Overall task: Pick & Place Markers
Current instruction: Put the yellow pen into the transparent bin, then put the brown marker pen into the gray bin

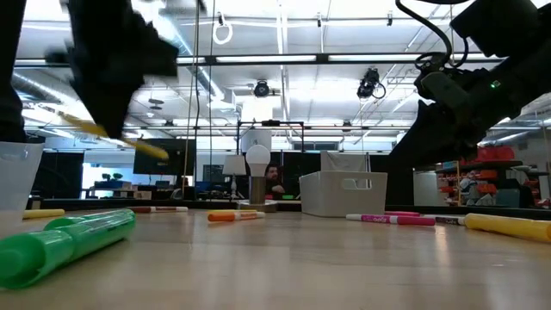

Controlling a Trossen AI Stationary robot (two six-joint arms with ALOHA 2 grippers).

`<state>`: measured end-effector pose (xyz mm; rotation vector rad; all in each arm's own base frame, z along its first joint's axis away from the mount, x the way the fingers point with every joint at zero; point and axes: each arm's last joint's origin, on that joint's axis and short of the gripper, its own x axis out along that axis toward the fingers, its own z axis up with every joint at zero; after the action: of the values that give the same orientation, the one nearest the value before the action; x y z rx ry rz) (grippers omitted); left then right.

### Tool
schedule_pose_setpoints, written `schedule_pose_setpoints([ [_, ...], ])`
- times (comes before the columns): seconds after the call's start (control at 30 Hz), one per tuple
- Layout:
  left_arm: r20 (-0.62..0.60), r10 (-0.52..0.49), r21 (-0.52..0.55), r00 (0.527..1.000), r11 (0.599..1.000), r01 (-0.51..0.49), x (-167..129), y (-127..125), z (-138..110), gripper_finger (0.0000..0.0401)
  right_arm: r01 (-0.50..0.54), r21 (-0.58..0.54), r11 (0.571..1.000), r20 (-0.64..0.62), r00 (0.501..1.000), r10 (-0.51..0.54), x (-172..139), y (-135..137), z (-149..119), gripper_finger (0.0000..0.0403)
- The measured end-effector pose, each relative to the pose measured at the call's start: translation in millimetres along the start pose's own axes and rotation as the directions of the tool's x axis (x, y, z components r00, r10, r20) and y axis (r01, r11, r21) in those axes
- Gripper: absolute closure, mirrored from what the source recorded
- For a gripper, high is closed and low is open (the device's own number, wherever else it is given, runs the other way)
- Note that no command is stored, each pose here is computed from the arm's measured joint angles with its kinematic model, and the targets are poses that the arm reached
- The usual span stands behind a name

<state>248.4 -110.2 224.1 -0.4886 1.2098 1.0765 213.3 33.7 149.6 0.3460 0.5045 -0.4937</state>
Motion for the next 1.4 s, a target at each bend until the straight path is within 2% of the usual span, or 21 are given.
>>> schedule_pose_setpoints([
  [0.13, -0.099, -0.156, -0.014, 0.983, 0.988, 0.156, -54, -7, -17, 0.0359, -0.001, -0.010, 1.000, 0.002, 1.000, 0.001, 0, 0, 0, 0.0195],
  [0.27, -0.248, -0.230, -0.101, 0.941, 0.972, 0.211, -82, -4, -54, 0.0358, -0.002, -0.008, 1.000, 0.005, 1.000, 0.002, 0, 0, 0, 0.0195],
  [0.43, -0.391, -0.199, -0.244, 0.899, 0.964, 0.107, -83, 6, -111, 0.0359, -0.006, -0.008, 1.000, 0.012, 1.000, 0.006, 0, 1, 1, 0.0195],
  [0.53, -0.401, -0.196, -0.312, 0.895, 0.948, 0.068, -73, 11, -136, 0.0353, -0.009, -0.017, 1.000, 0.015, 1.000, 0.009, 0, 1, 2, 0.0195],
  [0.6, -0.407, -0.210, -0.308, 0.889, 0.948, 0.082, -64, 11, -146, 0.0346, -0.014, -0.022, 1.000, 0.023, 1.000, 0.014, 0, 2, 2, 0.0195],
  [0.73, -0.399, -0.221, -0.331, 0.890, 0.940, 0.084, -38, 6, -147, 0.0342, -0.021, -0.015, 1.000, 0.033, 0.999, 0.022, 0, 3, 4, 0.0195],
  [1.0, -0.364, -0.145, -0.313, 0.920, 0.949, 0.025, -3, 5, -127, 0.0336, -0.029, -0.013, 0.999, 0.045, 0.999, 0.030, 0, 3, 5, 0.0195],
  [1.2, -0.359, -0.122, -0.276, 0.925, 0.961, 0.019, 8, 3, -116, 0.0295, -0.030, -0.013, 0.999, 0.045, 0.999, 0.031, 0, 3, 5, 0.0195],
  [1.4, -0.390, -0.128, -0.214, 0.912, 0.976, 0.045, 5, 4, -107, 0.0243, -0.031, -0.013, 0.999, 0.044, 0.999, 0.031, 0, 3, 5, 0.0195],
])
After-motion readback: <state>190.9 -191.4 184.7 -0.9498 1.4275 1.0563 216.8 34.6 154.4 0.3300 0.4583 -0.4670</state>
